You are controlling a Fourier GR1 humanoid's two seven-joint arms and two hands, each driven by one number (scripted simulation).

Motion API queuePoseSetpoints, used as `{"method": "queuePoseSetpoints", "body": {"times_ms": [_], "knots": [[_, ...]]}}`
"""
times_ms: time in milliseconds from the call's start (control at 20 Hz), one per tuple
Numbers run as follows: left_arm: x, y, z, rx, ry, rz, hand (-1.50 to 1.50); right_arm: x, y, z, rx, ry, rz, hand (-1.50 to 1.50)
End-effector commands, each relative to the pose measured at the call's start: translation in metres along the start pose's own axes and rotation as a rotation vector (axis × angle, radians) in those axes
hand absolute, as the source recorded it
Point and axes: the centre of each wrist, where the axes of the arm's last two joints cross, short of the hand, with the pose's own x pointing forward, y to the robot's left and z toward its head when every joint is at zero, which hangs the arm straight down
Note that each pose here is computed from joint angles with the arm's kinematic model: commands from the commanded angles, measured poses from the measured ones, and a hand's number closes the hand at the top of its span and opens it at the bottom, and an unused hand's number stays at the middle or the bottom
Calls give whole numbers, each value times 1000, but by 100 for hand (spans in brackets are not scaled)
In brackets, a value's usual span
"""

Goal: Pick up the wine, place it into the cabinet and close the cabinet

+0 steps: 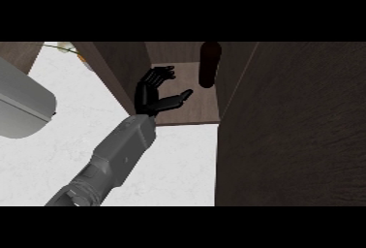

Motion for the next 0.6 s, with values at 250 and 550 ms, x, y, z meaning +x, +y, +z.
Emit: {"method": "queuePoseSetpoints", "body": {"times_ms": [250, 550], "knots": [[5, 2, -1, 30, -93, -1, -150, 10, 5, 9, -21, 15, 6, -150], [-1, 9, 22, -66, -91, -28, -150, 19, 2, 7, -16, 34, 7, -150]]}}
